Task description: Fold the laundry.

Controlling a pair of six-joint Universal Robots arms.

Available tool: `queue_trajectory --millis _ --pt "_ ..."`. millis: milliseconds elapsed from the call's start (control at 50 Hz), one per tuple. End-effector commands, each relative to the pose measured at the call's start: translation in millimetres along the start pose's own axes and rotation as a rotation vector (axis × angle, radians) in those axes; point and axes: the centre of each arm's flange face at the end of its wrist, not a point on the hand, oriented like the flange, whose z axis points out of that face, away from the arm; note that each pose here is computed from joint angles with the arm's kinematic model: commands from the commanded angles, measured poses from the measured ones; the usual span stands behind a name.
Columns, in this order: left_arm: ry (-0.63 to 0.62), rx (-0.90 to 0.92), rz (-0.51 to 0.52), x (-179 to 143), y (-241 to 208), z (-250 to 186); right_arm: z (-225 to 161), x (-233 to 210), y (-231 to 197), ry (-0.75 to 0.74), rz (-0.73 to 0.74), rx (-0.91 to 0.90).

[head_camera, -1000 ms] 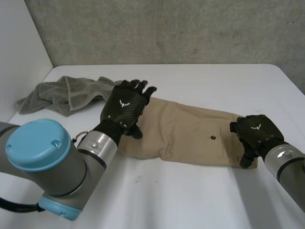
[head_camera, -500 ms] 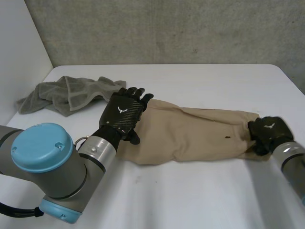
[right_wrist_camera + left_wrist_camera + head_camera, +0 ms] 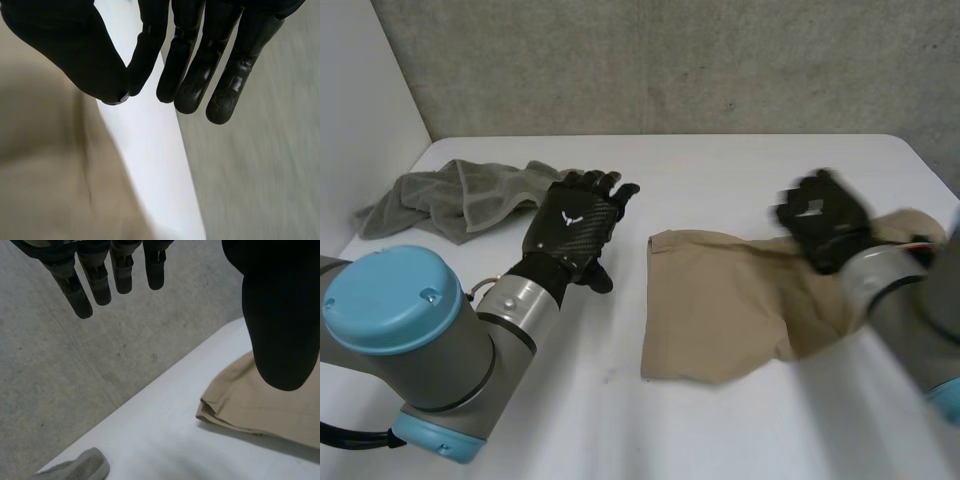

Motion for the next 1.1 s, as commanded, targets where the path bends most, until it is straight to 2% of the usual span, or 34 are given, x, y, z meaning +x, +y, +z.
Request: queue_trajectory --millis 20,80,160,240,320,340,380,400,440,520,640,820,1100 --pt "-0.025 0.042 -0.058 -7.6 -12.5 6.7 -24.6 -104.3 -67.4 -0.316 -0.253 0.308" --pt "-0.052 0.060 -0.080 -12.0 -18.2 10.8 -30.9 -115.8 -70.8 -0.354 -0.285 0.326" --pt "-0.086 0.083 -0.088 -17.1 -25.1 17.3 -32.8 -116.6 -71.8 -0.371 -0.205 0.312" --pt "-0.098 0.113 -0.087 -19.6 -34.2 23.2 -32.3 -98.5 -75.2 -0.341 -0.012 0.278" --pt "-0.088 0.117 -0.090 -16.3 -37.7 24.3 -21.9 -39.1 -64.3 -0.164 0.289 0.175" --pt "-0.089 0.113 -0.090 -16.2 -36.8 24.2 -14.6 -11.5 -46.0 -0.066 0.435 0.107" --pt "-0.080 0.099 -0.091 -13.0 -34.2 22.5 -8.9 16.3 -23.0 0.032 0.561 0.044" --pt "-0.075 0.097 -0.092 -11.1 -34.0 21.7 -4.7 38.2 2.8 0.114 0.667 -0.015" --pt "-0.066 0.091 -0.094 -7.6 -32.8 20.1 -4.2 52.7 30.1 0.167 0.727 -0.081" --pt "-0.053 0.081 -0.095 -2.5 -30.0 17.7 -12.2 59.8 83.1 0.167 0.735 -0.242" --pt "-0.048 0.075 -0.097 -1.3 -28.0 17.6 -28.5 45.0 139.6 0.103 0.610 -0.414" --pt "-0.042 0.052 -0.098 2.0 -19.3 18.3 -24.3 30.6 164.7 0.049 0.546 -0.396" --pt "-0.039 0.035 -0.098 3.5 -13.5 17.8 -8.4 27.6 190.4 0.104 0.512 -0.384"
